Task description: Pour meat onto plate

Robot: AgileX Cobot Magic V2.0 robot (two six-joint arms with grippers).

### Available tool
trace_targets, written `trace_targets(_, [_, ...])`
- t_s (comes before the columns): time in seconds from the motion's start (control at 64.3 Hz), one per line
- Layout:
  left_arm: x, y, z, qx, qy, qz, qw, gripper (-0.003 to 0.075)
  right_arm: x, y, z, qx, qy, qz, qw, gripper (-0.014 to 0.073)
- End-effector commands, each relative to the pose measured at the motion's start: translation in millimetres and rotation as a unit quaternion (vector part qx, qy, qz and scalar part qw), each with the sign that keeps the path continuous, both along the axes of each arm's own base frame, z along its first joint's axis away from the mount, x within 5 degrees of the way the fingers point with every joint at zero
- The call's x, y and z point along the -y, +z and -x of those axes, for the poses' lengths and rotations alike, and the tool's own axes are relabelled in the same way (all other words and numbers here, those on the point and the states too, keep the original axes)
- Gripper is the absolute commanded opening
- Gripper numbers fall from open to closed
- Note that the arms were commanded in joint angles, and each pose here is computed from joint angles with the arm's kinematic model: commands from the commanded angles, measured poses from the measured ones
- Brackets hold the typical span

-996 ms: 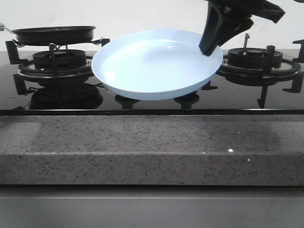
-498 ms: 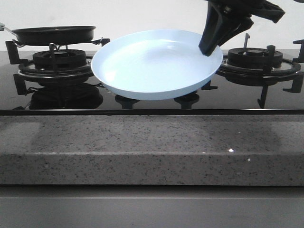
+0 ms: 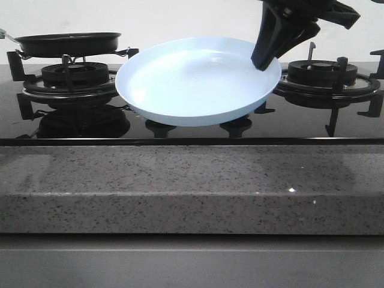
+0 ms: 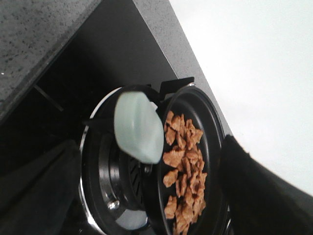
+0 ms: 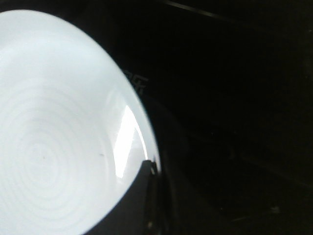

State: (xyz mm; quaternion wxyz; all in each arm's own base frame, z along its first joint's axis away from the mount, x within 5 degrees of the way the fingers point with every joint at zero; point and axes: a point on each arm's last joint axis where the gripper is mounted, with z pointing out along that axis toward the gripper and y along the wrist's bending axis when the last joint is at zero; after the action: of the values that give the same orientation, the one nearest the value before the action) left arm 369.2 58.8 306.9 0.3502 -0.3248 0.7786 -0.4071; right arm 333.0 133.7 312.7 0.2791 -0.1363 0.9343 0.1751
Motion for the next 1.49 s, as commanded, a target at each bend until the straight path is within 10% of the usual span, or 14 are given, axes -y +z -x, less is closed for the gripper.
trace_targets(0.0, [0, 26, -4, 0.047, 0.008, 0.022, 0.999, 0.0567, 3, 30, 5, 0.056, -0.007, -0.028, 0.998, -0.0060])
trace_targets(0.607, [2, 20, -27, 0.053, 0.020, 0.010, 0.998, 0.0559, 3, 30, 5, 0.056, -0.007, -0.028, 0.998, -0.0060])
trace_targets(0.996, [5, 21, -25, 0.061, -0.007, -0.004, 0.998, 0.0180, 3, 30, 5, 0.056, -0.007, -0.028, 0.998, -0.0060])
trace_targets(1.478, [5, 21, -25, 0.061, -0.007, -0.004, 0.998, -0.0020, 3, 30, 5, 0.056, -0.007, -0.028, 0.998, -0.0060])
